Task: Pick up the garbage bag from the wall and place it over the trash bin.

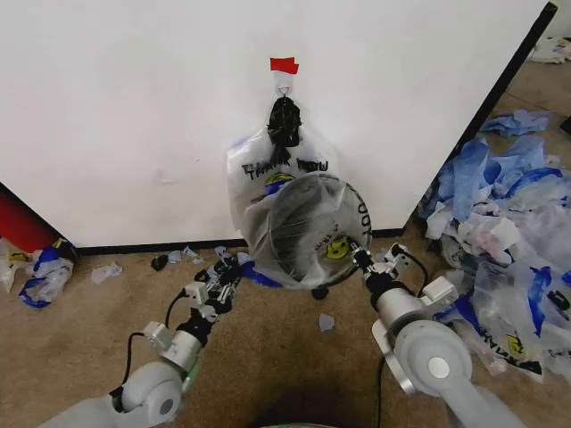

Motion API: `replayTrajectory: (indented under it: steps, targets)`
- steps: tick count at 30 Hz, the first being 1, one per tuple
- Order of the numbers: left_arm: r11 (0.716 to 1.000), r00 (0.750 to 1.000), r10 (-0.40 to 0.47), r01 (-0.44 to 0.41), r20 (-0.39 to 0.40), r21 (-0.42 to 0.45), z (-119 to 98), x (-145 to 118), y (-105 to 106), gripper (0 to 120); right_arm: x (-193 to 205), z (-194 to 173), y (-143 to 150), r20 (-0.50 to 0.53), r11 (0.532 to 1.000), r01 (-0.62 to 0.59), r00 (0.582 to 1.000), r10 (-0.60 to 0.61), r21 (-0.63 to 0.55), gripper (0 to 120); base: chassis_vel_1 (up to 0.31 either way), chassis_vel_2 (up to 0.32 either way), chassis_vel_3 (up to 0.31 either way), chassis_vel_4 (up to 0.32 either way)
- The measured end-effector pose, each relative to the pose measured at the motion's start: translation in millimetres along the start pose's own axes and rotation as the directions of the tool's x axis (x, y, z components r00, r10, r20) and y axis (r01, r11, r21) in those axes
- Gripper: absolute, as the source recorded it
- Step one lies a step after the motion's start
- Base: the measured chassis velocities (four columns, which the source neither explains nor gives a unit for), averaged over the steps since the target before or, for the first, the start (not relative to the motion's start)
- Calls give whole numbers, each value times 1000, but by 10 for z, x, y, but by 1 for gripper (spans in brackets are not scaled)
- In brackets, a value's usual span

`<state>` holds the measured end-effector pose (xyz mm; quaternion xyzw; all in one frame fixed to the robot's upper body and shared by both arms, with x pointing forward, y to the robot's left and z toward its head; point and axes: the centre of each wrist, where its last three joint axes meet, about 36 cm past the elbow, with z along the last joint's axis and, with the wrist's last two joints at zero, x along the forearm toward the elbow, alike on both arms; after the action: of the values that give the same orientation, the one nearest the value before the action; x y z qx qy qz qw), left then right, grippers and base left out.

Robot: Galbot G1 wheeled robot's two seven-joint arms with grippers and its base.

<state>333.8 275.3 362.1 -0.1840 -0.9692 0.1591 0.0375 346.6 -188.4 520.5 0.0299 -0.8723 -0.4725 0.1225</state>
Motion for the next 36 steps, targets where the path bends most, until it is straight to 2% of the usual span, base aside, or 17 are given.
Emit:
replayTrajectory:
  steps: [2,6,9,10,12,15,20,22,23,26,27,29,31,34,36]
  targets:
    - [1000,1000,-7,7,0,-6,-3,16,17,46,-9,-6,-3,2,1000,-1,1000,1,-1,0,0,0,0,0]
    - [1000,1000,-21,21,13,-16,-58,66,34,65,-52,5,-21,3,1000,-10,1000,10,-12,0,0,0,0,0]
    - [999,998,-35,35,46,2,-88,-26,-21,76,-51,26,-19,-6,1000,-12,1000,12,-12,0,0,0,0,0]
    - [999,998,-35,35,46,2,-88,-26,-21,76,-51,26,-19,-6,1000,-12,1000,12,-12,0,0,0,0,0]
    - [999,997,-46,45,68,21,-169,-94,-73,86,-62,53,-37,-3,1000,-13,1000,13,5,0,0,0,0,0]
    - [999,998,-46,46,47,3,-268,-9,-57,97,-102,115,-95,18,999,-6,1000,6,44,0,0,0,0,0]
    - [995,997,-79,79,3,-67,-323,281,17,100,-162,249,-179,77,990,-3,997,-8,139,0,0,0,0,0]
    - [994,997,-82,83,10,-73,-390,288,-7,100,-161,282,-204,89,986,-7,996,-8,164,0,0,0,0,0]
    - [997,999,-41,42,25,-60,-745,244,-278,100,-156,428,-271,119,967,-26,993,-5,253,0,0,0,0,0]
    - [999,999,34,-33,13,-43,-1074,279,-662,100,-149,625,-330,132,932,-46,991,-2,359,0,0,0,0,0]
    - [999,999,34,-33,13,-43,-1074,279,-662,100,-149,625,-330,132,932,-46,991,-2,359,0,0,0,0,0]
    - [996,996,90,-90,-4,-15,-1244,340,-881,100,-139,776,-360,129,904,-52,992,-3,424,0,0,0,0,0]
    - [992,991,128,-128,-25,20,-1340,382,-1007,100,-133,894,-389,124,879,-48,992,-13,475,0,0,0,0,0]
    - [983,984,174,-171,-47,63,-1364,393,-1054,100,-146,1003,-418,121,851,-37,992,-31,523,0,0,0,0,0]
    - [973,976,208,-201,-59,110,-1357,381,-1081,94,-186,1095,-442,136,825,-35,989,-51,564,0,0,0,0,0]
